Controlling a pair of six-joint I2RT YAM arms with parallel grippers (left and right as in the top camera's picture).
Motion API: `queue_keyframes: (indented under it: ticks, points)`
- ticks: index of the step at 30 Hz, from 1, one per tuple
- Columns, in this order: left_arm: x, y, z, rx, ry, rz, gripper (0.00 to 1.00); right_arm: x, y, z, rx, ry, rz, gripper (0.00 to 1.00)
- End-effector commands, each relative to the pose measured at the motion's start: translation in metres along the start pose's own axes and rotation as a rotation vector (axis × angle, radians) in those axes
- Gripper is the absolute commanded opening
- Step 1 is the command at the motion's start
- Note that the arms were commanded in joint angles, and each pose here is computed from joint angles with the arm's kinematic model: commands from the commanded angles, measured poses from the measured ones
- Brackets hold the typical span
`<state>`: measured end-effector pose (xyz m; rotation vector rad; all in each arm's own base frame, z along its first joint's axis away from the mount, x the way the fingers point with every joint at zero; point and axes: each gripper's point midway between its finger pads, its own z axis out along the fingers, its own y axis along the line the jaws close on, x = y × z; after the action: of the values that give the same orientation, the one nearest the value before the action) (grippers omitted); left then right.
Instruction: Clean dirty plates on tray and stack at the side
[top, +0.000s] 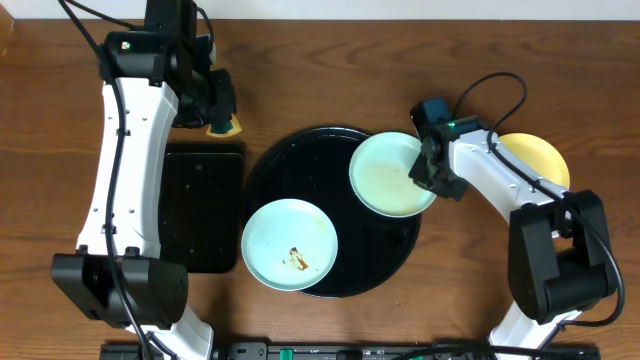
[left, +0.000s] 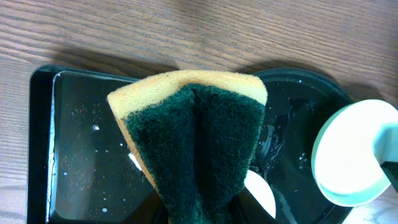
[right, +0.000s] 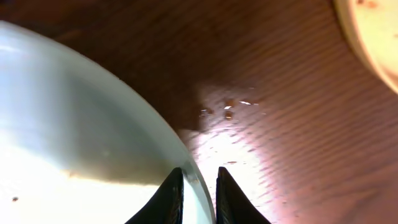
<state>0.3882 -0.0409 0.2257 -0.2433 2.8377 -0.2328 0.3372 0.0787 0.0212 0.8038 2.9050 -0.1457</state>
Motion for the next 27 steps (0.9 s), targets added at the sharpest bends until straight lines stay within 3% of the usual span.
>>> queue_keyframes:
  ticks: [1,13,27]
  points:
    - [-0.001,0.001,-0.001,0.002,-0.003,0.018,0.25,0.007,0.008,0.001,-0.025,0.019,-0.022,0.04]
    - [-0.001,0.001,-0.002,0.001,-0.001,0.018,0.25,0.003,0.019,-0.011,-0.038,-0.061,-0.080,0.02]
    - [-0.001,0.001,-0.002,0.001,-0.001,0.018,0.25,-0.003,0.028,-0.097,-0.058,-0.338,-0.210,0.02]
